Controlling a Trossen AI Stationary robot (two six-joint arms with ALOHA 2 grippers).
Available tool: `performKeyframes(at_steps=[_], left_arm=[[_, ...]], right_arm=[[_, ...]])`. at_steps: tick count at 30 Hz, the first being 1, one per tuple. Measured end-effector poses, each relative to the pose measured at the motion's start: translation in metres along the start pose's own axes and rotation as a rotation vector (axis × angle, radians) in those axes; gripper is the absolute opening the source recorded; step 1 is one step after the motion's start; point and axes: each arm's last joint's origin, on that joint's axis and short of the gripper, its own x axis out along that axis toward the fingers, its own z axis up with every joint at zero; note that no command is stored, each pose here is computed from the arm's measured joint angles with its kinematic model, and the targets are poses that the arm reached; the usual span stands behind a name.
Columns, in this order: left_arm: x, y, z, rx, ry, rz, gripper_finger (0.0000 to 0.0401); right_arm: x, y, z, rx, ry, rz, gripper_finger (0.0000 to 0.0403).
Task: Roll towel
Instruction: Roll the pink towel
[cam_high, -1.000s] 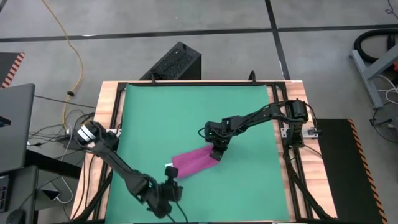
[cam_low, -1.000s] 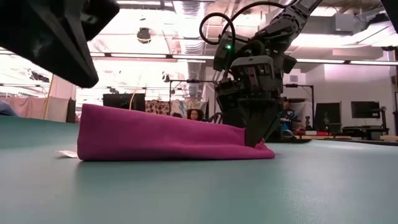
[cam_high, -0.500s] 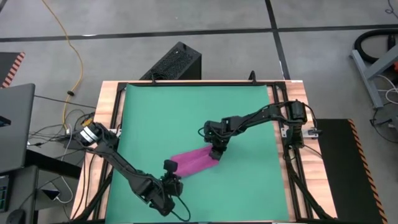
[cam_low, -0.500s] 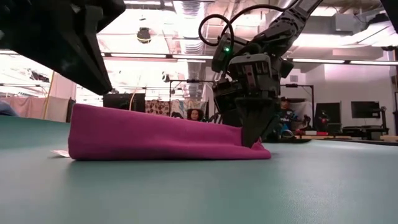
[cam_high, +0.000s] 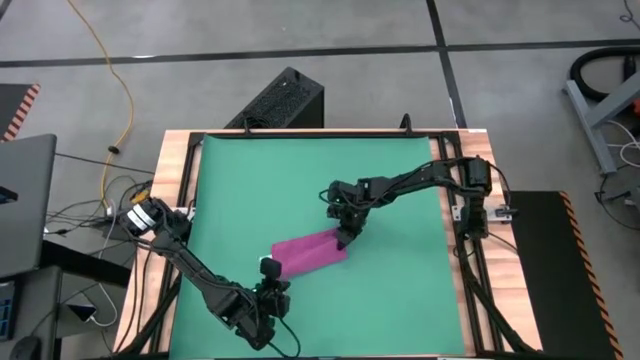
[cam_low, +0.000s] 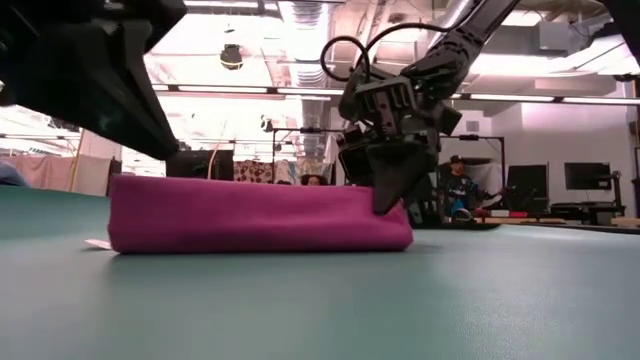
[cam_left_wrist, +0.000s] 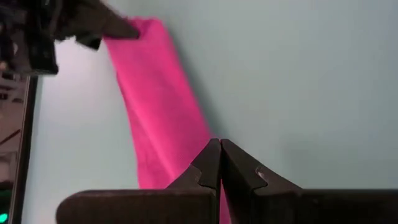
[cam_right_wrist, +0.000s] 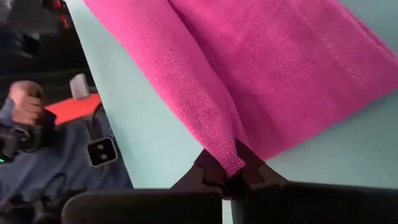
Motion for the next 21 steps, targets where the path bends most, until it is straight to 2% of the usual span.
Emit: performKeyframes(at_steps=[5,9,14,21], left_arm=[[0.003,0.0,-0.004,0.011,0.023,-0.026,0.0],[0.015,0.001,-0.02,0.043,0.056,-0.018,0.0],[0.023,0.004,-0.035,0.044,0.062,0.086,0.0],[0.035,0.012,-0.049,0.037,0.117,0.104,0.0]], right_arm=[[-0.006,-0.005,0.004,0.023,-0.008,0.016,0.0014],[-0.009,-0.006,0.005,0.061,-0.009,0.026,0.0014],[-0.007,-0.004,0.004,0.04,0.007,0.043,0.0014],[-0.007,-0.003,0.004,0.035,0.004,0.044,0.0013]])
